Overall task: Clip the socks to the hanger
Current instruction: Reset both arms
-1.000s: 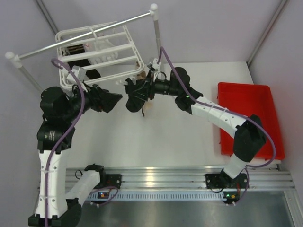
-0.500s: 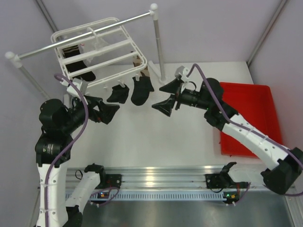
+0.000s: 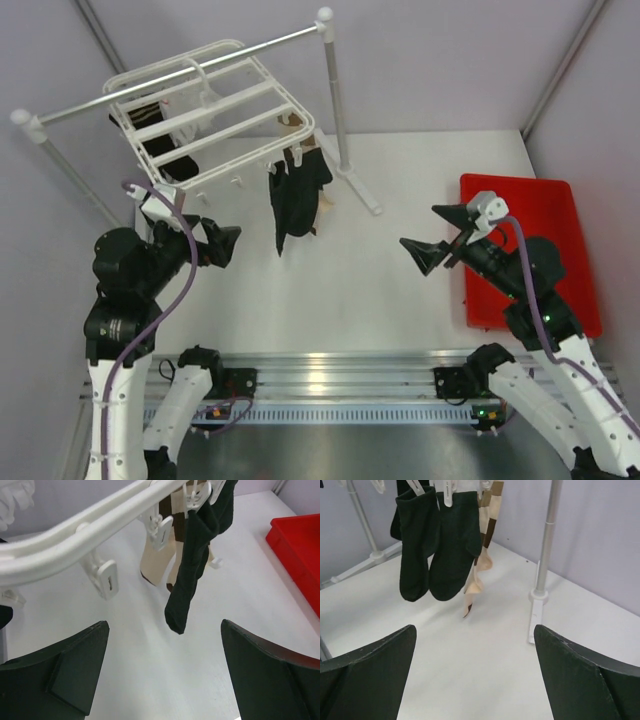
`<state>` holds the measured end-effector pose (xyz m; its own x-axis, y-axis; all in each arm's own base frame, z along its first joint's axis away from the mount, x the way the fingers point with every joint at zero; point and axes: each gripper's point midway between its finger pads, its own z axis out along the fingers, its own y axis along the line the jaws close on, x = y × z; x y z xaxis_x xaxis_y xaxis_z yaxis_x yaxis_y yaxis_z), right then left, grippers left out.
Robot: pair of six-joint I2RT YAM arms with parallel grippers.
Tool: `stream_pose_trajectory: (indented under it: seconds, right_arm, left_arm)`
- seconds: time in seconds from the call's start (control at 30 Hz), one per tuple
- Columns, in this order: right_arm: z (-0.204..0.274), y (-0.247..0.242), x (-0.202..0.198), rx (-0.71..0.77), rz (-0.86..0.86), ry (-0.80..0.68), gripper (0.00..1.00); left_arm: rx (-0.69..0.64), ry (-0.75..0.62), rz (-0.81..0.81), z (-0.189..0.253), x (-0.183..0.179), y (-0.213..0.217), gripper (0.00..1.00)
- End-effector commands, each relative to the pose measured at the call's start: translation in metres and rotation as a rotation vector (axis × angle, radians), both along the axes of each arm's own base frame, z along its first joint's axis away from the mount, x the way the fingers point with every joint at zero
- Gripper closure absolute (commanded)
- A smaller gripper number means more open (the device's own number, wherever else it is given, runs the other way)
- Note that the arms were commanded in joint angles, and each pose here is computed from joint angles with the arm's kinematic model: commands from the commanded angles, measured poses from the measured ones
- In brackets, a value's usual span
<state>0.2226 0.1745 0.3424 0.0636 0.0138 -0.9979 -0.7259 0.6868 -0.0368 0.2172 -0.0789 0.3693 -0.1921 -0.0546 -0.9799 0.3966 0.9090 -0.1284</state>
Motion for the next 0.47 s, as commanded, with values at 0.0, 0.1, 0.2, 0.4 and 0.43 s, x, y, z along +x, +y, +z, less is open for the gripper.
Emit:
stream_pose_trajectory:
  seconds: [0.0,0.1,0.2,0.4,0.43]
  right_arm:
    - [-0.018,-0.031,-0.004,-0.013,-0.14,0.004,0.0]
    - [-0.026,-0.056,-0.004,0.015,-0.252,0.008,0.0]
    - [-0.028,-0.064,-0.009,0.024,-0.269,-0.011,0.0]
    - [-0.027,-0.067,-0.016,0.05,-0.264,0.0,0.0]
    - [-0.026,-0.067,-0.015,0.047,-0.265,-0.003,0.0]
  left_arm:
    - [0.039,-0.091,0.064,0.003,0.002,0.013,0.02]
    - [0.064,-0.093,0.078,-0.009,-0.002,0.017,0.02]
    - [0.108,-0.108,0.098,-0.02,-0.005,0.023,0.02]
    - [0.133,-0.105,0.13,-0.026,-0.003,0.03,0.02]
    - [0.142,-0.117,0.129,-0.024,-0.003,0.03,0.02]
